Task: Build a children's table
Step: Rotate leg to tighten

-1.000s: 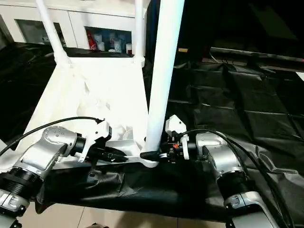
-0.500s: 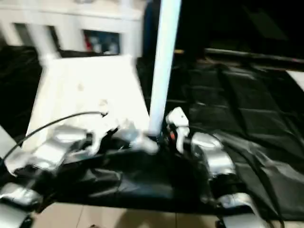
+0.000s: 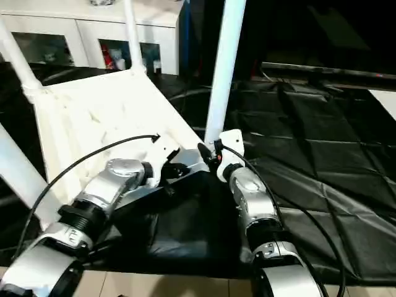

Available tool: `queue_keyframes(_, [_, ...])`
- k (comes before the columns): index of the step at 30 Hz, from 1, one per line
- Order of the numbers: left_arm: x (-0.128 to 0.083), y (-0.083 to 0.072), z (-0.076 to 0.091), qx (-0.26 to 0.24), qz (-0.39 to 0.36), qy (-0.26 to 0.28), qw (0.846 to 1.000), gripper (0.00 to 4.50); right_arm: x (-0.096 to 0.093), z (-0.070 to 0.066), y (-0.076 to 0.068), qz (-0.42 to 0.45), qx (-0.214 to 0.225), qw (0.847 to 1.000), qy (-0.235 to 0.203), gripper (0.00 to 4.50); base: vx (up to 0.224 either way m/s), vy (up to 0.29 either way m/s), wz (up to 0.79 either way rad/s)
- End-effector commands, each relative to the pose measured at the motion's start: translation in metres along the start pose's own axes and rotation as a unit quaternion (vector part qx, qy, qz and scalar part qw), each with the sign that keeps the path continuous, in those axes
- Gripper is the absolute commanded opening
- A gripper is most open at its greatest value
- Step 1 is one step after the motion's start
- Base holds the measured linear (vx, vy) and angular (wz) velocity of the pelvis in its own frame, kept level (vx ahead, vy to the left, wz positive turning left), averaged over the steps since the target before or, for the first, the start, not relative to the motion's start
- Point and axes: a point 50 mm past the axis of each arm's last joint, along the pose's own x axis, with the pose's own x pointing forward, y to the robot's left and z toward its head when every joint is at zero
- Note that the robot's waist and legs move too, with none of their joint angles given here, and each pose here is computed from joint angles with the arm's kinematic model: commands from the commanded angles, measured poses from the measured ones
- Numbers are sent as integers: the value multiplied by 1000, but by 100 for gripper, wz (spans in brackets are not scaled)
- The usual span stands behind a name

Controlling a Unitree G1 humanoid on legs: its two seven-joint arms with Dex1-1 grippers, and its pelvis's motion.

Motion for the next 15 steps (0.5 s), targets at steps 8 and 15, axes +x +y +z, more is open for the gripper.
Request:
queue_keyframes(8, [-22,-10,3,64,-144,-40,987,0,-17,-4,25,297,-16,954,45,304,0,0,0])
queue_keyframes(15, [-50,-11,-13,73,-244,-1,967,0,-48,5,-4,406,-60,906,108,304,0,0,0])
